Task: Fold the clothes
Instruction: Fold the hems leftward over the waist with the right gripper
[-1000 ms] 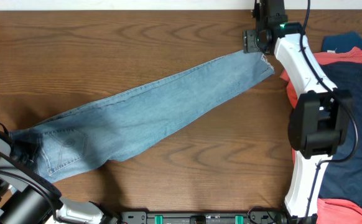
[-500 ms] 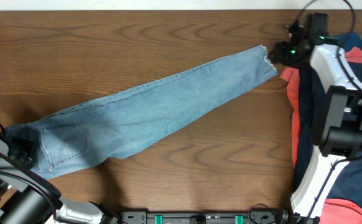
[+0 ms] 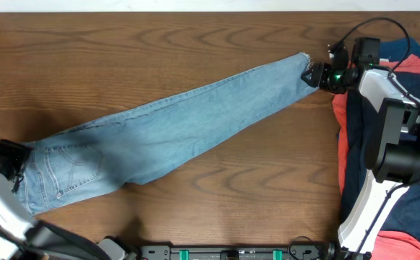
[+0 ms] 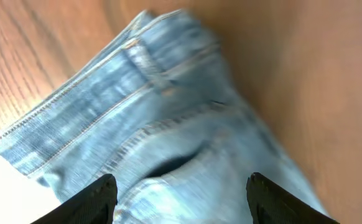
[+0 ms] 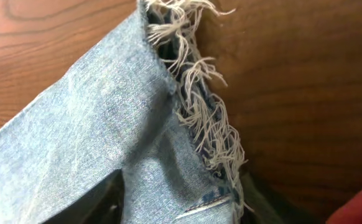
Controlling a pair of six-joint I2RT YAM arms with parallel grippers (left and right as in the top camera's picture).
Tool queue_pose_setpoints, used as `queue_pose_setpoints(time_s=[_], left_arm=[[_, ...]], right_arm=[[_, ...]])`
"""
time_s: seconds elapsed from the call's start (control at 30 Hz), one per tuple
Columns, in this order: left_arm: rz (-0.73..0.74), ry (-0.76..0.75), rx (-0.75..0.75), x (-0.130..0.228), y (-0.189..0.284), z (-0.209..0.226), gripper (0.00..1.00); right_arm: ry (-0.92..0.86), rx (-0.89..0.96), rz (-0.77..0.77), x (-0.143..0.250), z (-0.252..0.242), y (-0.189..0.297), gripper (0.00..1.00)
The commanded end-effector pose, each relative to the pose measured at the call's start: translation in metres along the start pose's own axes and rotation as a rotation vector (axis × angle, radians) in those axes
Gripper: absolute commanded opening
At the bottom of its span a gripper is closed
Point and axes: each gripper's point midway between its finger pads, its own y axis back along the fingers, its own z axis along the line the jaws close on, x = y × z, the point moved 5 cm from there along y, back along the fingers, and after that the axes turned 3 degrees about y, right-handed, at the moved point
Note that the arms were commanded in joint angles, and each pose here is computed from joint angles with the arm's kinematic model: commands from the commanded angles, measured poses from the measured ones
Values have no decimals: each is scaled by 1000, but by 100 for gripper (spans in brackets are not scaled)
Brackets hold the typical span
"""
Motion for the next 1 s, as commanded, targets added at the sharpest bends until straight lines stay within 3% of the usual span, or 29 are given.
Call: queue_pose_setpoints(time_s=[0.0,0.03,0.17,0.37,0.73,0.97], left_arm=[[-40,-31,108,2,32,-18,68],[-46,-34,114,3,36,-18,68],[-85,-44,135,9,58,-20,68],[-97,-65,139,18,72,-19,68],[-39,-81,113,30,72,-14,68],[-8,-90,197,34,74,-24,68]], right_arm=[[2,-24,28,11,5,-6,35],[1,-18,26,10,4,-7,31],[4,31,7,7,-2,-6,1],[-37,-18,-60,-20,-2,26,1],[-75,51,-359,-87,-10,168,1],[43,-46,-450,-106,46,216,1]])
